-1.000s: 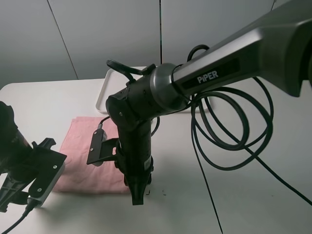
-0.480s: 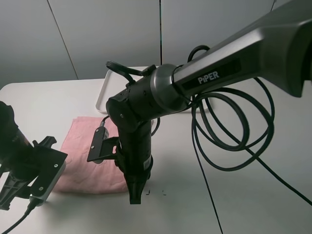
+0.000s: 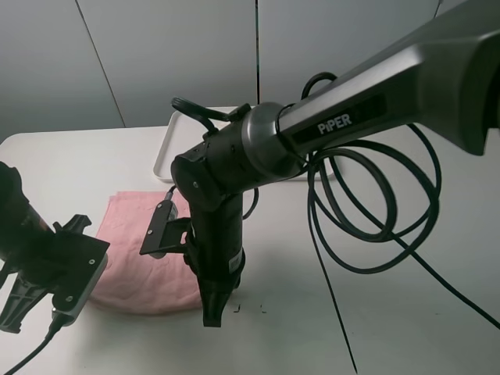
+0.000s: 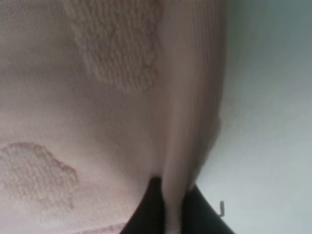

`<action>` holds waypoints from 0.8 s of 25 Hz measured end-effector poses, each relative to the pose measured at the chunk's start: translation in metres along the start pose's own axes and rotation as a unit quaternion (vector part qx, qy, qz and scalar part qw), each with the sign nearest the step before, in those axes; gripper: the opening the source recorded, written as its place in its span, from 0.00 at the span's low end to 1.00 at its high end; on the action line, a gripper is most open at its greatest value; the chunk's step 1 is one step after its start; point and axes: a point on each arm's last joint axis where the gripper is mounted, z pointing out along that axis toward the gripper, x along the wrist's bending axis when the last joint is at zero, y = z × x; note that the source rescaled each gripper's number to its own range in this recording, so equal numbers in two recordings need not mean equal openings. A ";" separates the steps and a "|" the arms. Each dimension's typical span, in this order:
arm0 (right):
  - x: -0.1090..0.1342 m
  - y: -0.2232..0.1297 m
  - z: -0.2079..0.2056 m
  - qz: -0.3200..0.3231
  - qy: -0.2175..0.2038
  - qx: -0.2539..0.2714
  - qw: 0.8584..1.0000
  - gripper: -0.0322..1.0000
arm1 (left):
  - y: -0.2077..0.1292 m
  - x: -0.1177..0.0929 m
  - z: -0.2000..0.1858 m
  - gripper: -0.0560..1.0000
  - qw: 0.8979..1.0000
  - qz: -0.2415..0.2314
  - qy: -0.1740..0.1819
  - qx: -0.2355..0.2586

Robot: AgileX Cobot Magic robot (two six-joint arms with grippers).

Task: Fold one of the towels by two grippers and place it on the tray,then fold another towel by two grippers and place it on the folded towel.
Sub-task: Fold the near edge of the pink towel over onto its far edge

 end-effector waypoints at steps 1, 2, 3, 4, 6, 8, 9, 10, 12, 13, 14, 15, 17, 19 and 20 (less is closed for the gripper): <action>0.000 0.000 0.000 0.004 0.000 0.000 1.000 0.04 | 0.000 0.000 -0.001 0.06 1.000 -0.004 0.003 -0.002; 0.000 0.000 -0.001 0.009 0.000 -0.001 1.000 0.04 | 0.001 0.001 -0.004 0.06 1.000 -0.008 0.008 -0.005; 0.000 0.000 -0.001 0.012 0.000 -0.001 1.000 0.04 | 0.001 0.001 -0.006 0.05 1.000 -0.011 0.014 -0.007; 0.000 0.000 -0.002 0.014 0.000 -0.002 1.000 0.04 | 0.002 0.001 -0.010 0.05 1.000 -0.015 0.021 -0.010; 0.001 -0.001 -0.005 0.017 0.001 -0.001 1.000 0.04 | 0.002 0.002 -0.016 0.05 0.999 -0.021 0.035 -0.014; 0.001 -0.004 -0.012 0.025 0.002 -0.004 1.000 0.04 | 0.002 0.001 -0.022 0.05 0.999 -0.027 0.039 -0.017; -0.001 -0.005 -0.020 0.032 0.002 -0.011 0.999 0.04 | 0.003 0.000 -0.025 0.05 0.999 -0.030 0.041 -0.018; -0.002 -0.006 -0.027 0.042 0.003 -0.020 0.999 0.04 | 0.003 -0.001 -0.027 0.05 0.999 -0.030 0.042 -0.018; -0.008 -0.010 -0.045 0.064 0.004 -0.043 0.997 0.04 | 0.003 -0.002 -0.033 0.05 0.998 -0.030 0.047 -0.020; -0.011 -0.012 -0.054 0.076 0.005 -0.055 0.996 0.04 | 0.003 -0.002 -0.036 0.05 0.998 -0.034 0.051 -0.022; -0.014 -0.015 -0.064 0.090 0.009 -0.068 0.994 0.04 | 0.004 -0.002 -0.038 0.05 0.997 -0.040 0.055 -0.027; -0.016 -0.018 -0.071 0.102 0.014 -0.077 0.992 0.04 | 0.004 -0.002 -0.040 0.05 0.997 -0.046 0.060 -0.032; -0.022 -0.024 -0.082 0.129 0.027 -0.094 0.987 0.04 | 0.006 -0.002 -0.045 0.05 0.995 -0.064 0.068 -0.045; -0.024 -0.029 -0.089 0.146 0.040 -0.100 0.983 0.04 | 0.009 -0.002 -0.048 0.05 0.991 -0.093 0.076 -0.062; -0.025 -0.031 -0.091 0.152 0.043 -0.096 0.983 0.04 | 0.009 -0.001 -0.049 0.05 0.989 -0.108 0.080 -0.068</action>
